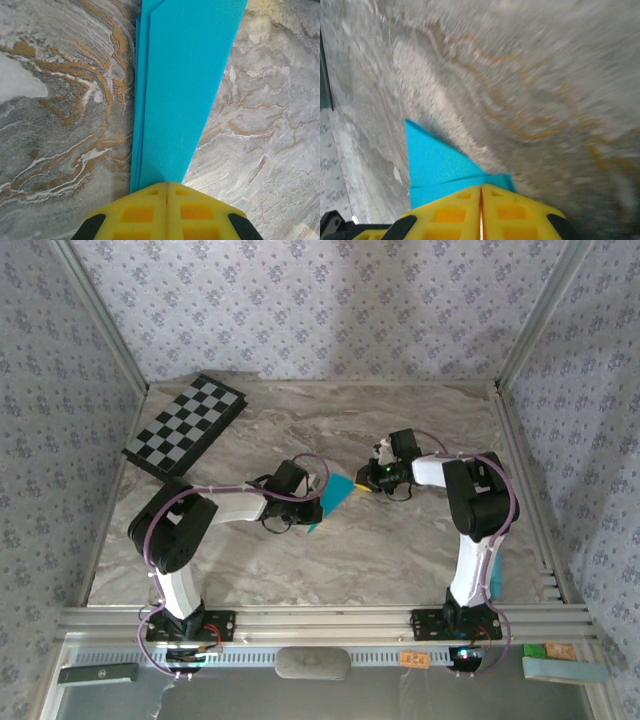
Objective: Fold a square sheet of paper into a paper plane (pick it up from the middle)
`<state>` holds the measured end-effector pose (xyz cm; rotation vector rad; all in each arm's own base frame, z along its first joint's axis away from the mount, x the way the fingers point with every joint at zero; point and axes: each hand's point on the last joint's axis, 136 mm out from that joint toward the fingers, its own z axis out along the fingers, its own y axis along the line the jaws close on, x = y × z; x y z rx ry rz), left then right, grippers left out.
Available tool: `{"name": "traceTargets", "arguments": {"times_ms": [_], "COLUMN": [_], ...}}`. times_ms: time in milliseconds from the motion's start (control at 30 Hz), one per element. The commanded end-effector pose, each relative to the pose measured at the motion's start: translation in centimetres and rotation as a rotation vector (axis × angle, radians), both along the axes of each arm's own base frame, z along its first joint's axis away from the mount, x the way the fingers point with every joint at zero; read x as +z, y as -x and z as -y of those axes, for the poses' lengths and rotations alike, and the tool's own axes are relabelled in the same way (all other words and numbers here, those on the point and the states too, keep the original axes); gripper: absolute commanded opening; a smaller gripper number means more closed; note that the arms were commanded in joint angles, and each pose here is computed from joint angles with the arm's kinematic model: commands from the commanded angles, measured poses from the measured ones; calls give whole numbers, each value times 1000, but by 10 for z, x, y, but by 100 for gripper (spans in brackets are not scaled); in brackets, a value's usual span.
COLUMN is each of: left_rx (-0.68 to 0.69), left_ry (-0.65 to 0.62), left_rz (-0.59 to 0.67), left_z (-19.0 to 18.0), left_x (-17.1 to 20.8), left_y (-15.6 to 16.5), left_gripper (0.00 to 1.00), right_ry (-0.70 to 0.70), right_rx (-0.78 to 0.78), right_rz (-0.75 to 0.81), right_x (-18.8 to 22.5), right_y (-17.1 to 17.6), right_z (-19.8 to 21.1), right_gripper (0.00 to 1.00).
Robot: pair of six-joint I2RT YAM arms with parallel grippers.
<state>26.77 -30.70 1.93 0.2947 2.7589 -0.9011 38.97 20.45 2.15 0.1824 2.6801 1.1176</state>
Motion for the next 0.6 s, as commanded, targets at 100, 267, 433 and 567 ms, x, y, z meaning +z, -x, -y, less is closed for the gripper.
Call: {"name": "traceTargets", "arguments": {"times_ms": [100,267,433,567], "left_rx": [11,11,45,145], "left_ry": [-145,-25,102,101], "left_rz": [-144,-54,78,160], "left_z": [-30,-1,13,-16], "left_x": [-31,17,81,111], "left_y": [29,-1,-32,-48], "left_gripper": [0,0,13,28], "right_ry": [155,161,216,288], "right_rx": [-106,-121,-141,-148], "right_rz": [43,114,153,154], "right_x": [-9,29,60,71], "right_y": [-28,-27,-6,17], "right_z": [47,50,52,45], "right_gripper": [11,13,18,23]}}
